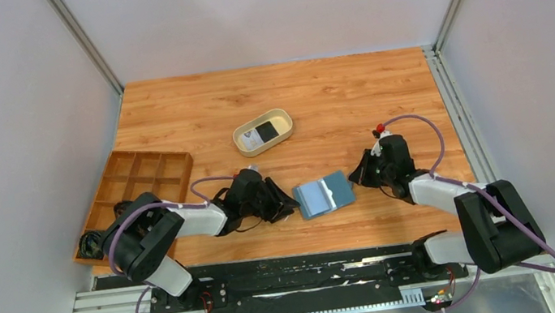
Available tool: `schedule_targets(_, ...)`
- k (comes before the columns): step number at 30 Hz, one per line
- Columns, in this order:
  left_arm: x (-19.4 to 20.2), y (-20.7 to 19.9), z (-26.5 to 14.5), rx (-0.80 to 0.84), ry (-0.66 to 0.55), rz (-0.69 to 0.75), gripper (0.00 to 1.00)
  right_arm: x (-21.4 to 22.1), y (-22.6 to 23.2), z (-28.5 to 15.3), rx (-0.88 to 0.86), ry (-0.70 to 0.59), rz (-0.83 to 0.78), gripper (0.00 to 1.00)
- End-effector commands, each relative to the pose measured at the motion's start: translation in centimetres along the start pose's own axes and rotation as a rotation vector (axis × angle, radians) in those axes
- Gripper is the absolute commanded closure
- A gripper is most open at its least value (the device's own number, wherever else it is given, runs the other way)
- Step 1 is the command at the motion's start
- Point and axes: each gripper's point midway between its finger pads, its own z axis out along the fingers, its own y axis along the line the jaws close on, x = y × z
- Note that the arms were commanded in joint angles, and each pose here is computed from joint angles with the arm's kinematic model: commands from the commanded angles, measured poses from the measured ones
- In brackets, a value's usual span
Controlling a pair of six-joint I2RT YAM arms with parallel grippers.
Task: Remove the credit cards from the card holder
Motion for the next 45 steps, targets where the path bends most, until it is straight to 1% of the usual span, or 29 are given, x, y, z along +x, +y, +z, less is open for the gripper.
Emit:
schedule_targets(1, -0.1, 2.5, 0.1, -0.09, -0.027, -0.007, 0.55, 0.1, -0.8, 0.0, 0.02, -0.011, 0.023, 1.0)
schedule_targets(8, -0.7, 1.9, 0.3, -0.081, -0.052, 0.012, 0.54, 0.1, -0.7, -0.1, 0.014, -0.015, 0.023, 1.0)
schedule_targets(15, -0.9, 1.7, 1.1, -0.084, -0.049, 0.01, 0.55, 0.3, -0.7, 0.0, 0.006, -0.014, 0.027, 1.0)
schedule_targets(16, -0.9, 1.7, 1.2, -0.084, -0.049, 0.009, 0.57, 0.3, -0.7, 0.0, 0.005, -0.014, 0.027, 1.0)
schedule_targets(17, -0.8, 1.8, 1.3, -0.086, -0.046, 0.008, 0.64, 0.3, -0.8, 0.0, 0.004, -0.014, 0.027, 1.0)
schedule_targets(18, -0.7, 1.8, 1.4, -0.087, -0.04, 0.008, 0.76, 0.3, -0.8, 0.0, 0.004, -0.014, 0.028, 1.0)
schedule_targets(19, -0.6, 1.8, 1.6, -0.087, -0.035, 0.008, 0.86, 0.4, -0.8, 0.0, 0.004, -0.011, 0.028, 1.0)
schedule_targets(20, -0.5, 1.8, 1.7, -0.089, -0.03, 0.007, 0.92, 0.4, -0.8, 0.0, 0.003, -0.012, 0.028, 1.0)
schedule_targets(21, -0.5, 1.8, 1.8, -0.09, -0.027, 0.007, 0.95, 0.4, -0.8, 0.1, 0.003, -0.011, 0.029, 1.0)
schedule_targets(23, -0.4, 1.9, 1.9, -0.091, -0.023, 0.007, 0.96, 0.4, -0.9, 0.1, 0.002, -0.01, 0.029, 1.0)
schedule_targets(28, -0.4, 1.8, 1.9, -0.089, -0.028, 0.007, 0.83, 0.6, -1.0, 0.3, 0.0, -0.006, 0.034, 1.0)
schedule_targets(36, -1.3, 2.4, 0.7, -0.094, -0.103, -0.02, 0.74, 0.8, -1.2, 0.5, 0.002, 0.0, 0.041, 1.0)
schedule_targets(39, -1.6, 2.7, 0.2, -0.096, -0.132, -0.031, 0.69, 1.0, -1.3, 0.6, -0.001, 0.004, 0.047, 1.0)
schedule_targets(41, -1.7, 2.7, 0.0, -0.096, -0.144, -0.034, 0.63, 1.1, -1.3, 0.7, -0.005, 0.008, 0.05, 1.0)
schedule_targets(42, -1.8, 2.7, 0.0, -0.095, -0.144, -0.033, 0.6, 1.1, -1.2, 0.8, -0.007, 0.008, 0.052, 1.0)
schedule_targets(43, -1.7, 2.8, 0.1, -0.097, -0.14, -0.032, 0.53, 1.3, -1.3, 0.8, -0.008, 0.01, 0.054, 1.0)
schedule_targets(44, -1.7, 2.7, 0.2, -0.094, -0.137, -0.032, 0.51, 1.3, -1.3, 0.9, -0.009, 0.012, 0.056, 1.0)
schedule_targets(45, -1.6, 2.6, 0.3, -0.09, -0.131, -0.032, 0.46, 1.3, -1.3, 0.9, -0.01, 0.013, 0.058, 1.0)
